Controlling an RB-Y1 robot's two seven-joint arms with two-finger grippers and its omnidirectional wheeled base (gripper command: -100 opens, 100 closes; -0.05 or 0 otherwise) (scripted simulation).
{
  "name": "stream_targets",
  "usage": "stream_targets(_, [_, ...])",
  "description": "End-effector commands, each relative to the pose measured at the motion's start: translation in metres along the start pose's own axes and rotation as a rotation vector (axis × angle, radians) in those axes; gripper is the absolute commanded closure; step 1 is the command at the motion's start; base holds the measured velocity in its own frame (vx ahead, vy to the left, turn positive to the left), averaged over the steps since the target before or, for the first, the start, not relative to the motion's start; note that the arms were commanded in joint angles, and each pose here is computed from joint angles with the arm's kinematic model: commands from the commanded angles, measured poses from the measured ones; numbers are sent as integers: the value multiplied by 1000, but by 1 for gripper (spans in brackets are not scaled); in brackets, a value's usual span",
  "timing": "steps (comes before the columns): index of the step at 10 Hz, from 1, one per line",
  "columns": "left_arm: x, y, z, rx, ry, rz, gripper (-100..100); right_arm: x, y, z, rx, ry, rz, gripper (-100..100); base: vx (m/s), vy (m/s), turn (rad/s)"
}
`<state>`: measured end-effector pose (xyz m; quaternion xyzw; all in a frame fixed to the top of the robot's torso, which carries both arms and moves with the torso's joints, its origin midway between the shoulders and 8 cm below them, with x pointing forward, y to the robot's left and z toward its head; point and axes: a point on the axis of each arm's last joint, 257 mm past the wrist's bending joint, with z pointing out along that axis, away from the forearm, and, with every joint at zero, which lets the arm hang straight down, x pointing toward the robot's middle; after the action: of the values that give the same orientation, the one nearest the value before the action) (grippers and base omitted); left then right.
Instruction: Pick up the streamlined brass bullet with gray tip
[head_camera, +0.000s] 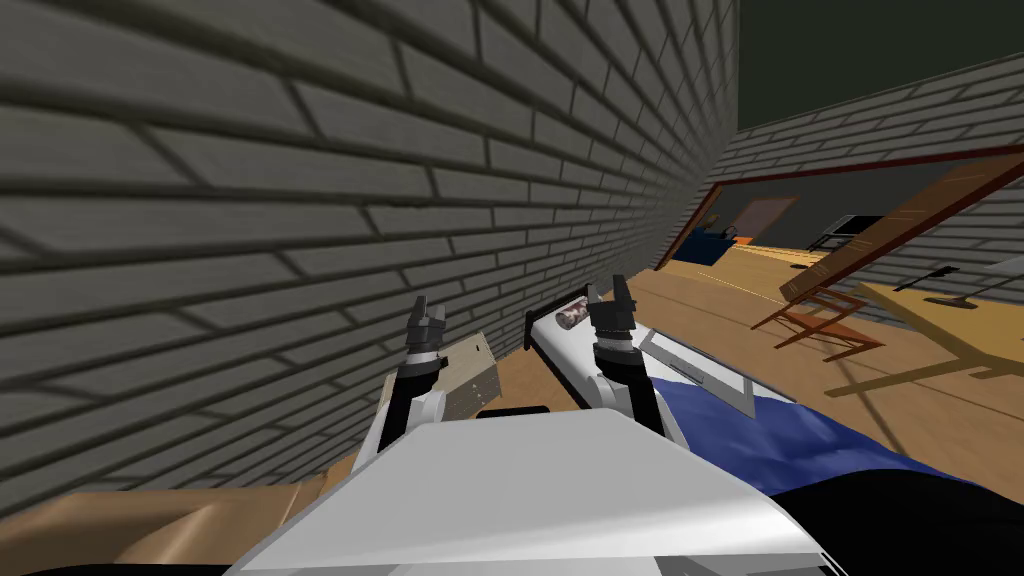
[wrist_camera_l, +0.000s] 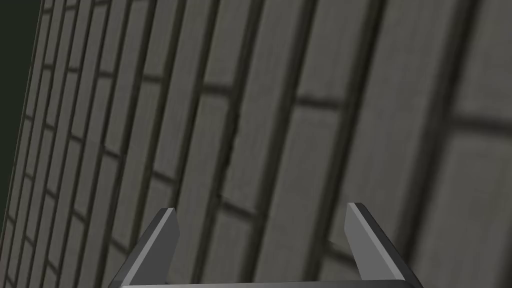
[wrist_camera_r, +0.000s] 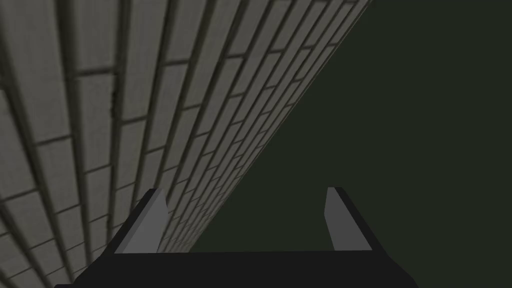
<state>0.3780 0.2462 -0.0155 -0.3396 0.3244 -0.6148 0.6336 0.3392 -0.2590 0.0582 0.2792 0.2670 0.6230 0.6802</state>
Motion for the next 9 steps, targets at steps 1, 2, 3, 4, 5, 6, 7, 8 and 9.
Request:
stream_targets(1, [-15, 25, -8, -78, -6, 5, -100, 0, 0, 0, 0, 0, 0, 0, -10, -23, -197])
stream_targets(2, [-23, 37, -12, -114, -13, 5, -100, 0, 0, 0, 0, 0, 0, 0, -22, -33, -178])
stream_targets(3, [-33, 50, -17, -156, -25, 5, -100, 0, 0, 0, 0, 0, 0, 0, -22, -29, -152])
stream_targets(4, [-45, 64, -23, -203, -41, 3, -100, 0, 0, 0, 0, 0, 0, 0, -13, -32, -138])
stream_targets(5, [-59, 80, -31, -253, -62, -1, -100, 0, 0, 0, 0, 0, 0, 0, -12, -39, -188])
stream_targets(6, [-59, 80, -31, -253, -62, -1, -100, 0, 0, 0, 0, 0, 0, 0, -7, -21, -62])
stream_targets(7, [-74, 96, -40, -307, -88, -6, -100, 0, 0, 0, 0, 0, 0, 0, -2, -20, -107])
stream_targets(8, [-91, 112, -51, -363, -120, -13, -100, 0, 0, 0, 0, 0, 0, 0, -4, -27, -201])
stream_targets(9, [-110, 128, -63, -420, -157, -22, -100, 0, 0, 0, 0, 0, 0, 0, -7, -37, -265])
